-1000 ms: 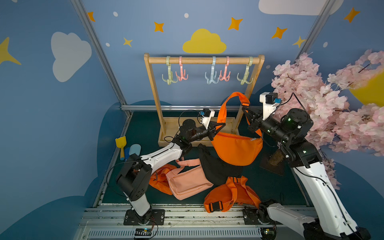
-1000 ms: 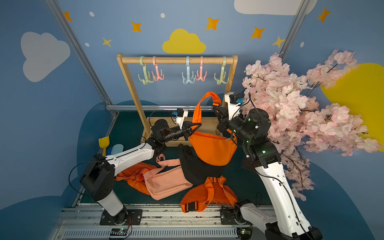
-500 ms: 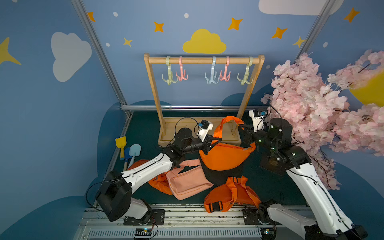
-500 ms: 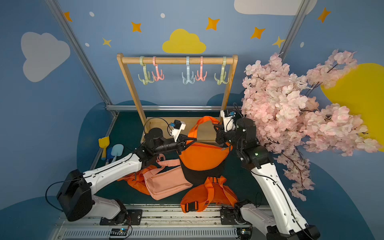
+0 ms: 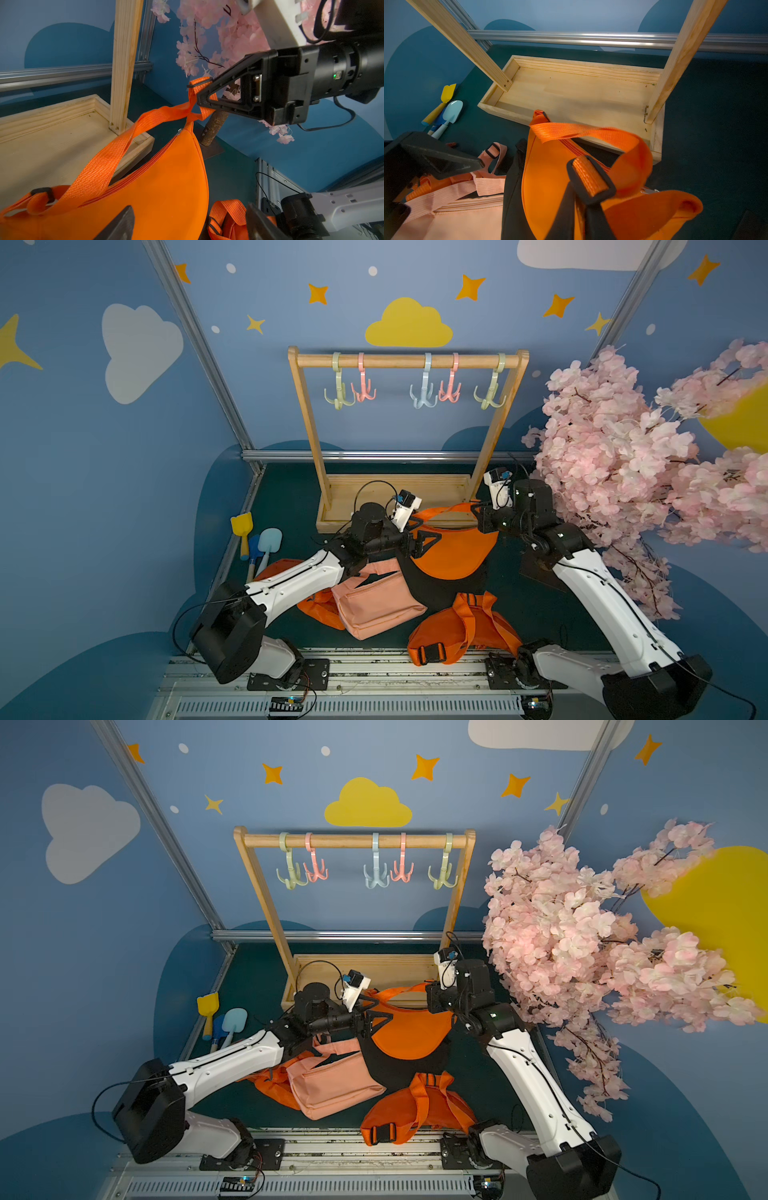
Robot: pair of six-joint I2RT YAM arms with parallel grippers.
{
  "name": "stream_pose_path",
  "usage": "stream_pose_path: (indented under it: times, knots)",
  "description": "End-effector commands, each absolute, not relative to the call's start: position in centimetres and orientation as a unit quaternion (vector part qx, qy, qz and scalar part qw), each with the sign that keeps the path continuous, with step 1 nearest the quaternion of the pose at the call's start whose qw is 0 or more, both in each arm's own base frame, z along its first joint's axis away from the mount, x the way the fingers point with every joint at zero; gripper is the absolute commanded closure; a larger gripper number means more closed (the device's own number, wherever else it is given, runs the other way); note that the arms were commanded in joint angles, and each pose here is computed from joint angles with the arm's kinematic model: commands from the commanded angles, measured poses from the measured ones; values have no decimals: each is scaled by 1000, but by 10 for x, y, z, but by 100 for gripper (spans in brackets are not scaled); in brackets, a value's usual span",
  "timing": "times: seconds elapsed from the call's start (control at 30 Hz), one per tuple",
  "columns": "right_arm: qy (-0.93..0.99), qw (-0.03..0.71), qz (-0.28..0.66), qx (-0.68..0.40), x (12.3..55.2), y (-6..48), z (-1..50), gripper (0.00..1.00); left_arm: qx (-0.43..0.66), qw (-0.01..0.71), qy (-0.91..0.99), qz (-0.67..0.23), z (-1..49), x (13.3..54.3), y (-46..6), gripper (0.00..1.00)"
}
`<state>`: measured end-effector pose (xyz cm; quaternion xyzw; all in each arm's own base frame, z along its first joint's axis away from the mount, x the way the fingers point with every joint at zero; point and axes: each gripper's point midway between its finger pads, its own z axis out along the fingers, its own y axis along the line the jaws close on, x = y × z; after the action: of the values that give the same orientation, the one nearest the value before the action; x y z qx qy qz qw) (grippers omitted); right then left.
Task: Take the bag off the hook
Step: Place the bag inside the bag, then reset both arms
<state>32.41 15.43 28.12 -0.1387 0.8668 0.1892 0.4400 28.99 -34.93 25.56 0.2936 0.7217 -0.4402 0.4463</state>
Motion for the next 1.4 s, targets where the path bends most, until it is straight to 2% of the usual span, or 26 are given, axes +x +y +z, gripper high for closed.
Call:
stream_pose_path:
  times: [0.0, 0.27, 0.47, 0.63, 0.77, 0.93, 1.07, 1.17, 1.37]
  knots:
    - [866, 446, 182, -133, 317, 149, 283, 79, 303, 493, 703, -414, 267, 289, -335, 11]
    - [836, 505, 174, -124, 306, 136, 298, 76, 236, 609, 697, -296, 289, 309, -277, 5]
    - [832, 534, 130, -76, 326, 119, 293, 61, 118, 637, 740, -181, 274, 356, -197, 4]
    - [849, 527, 8, 20, 376, 73, 257, 47, -36, 638, 767, -54, 240, 397, -89, 1]
    - [834, 545, -71, 45, 400, 43, 220, 45, -114, 645, 755, 27, 212, 401, -19, 1]
    - [833, 539, -111, 61, 405, 21, 172, 44, -154, 622, 759, 114, 184, 387, 32, 1]
    - [844, 521, -121, 50, 402, 16, 141, 41, -172, 590, 777, 137, 150, 370, 56, 0]
    - [855, 512, -79, -7, 406, 37, 137, 41, -170, 563, 800, 122, 129, 366, 58, 0]
    - [877, 475, -73, -6, 390, 35, 111, 42, -143, 575, 803, 63, 103, 371, 50, 0]
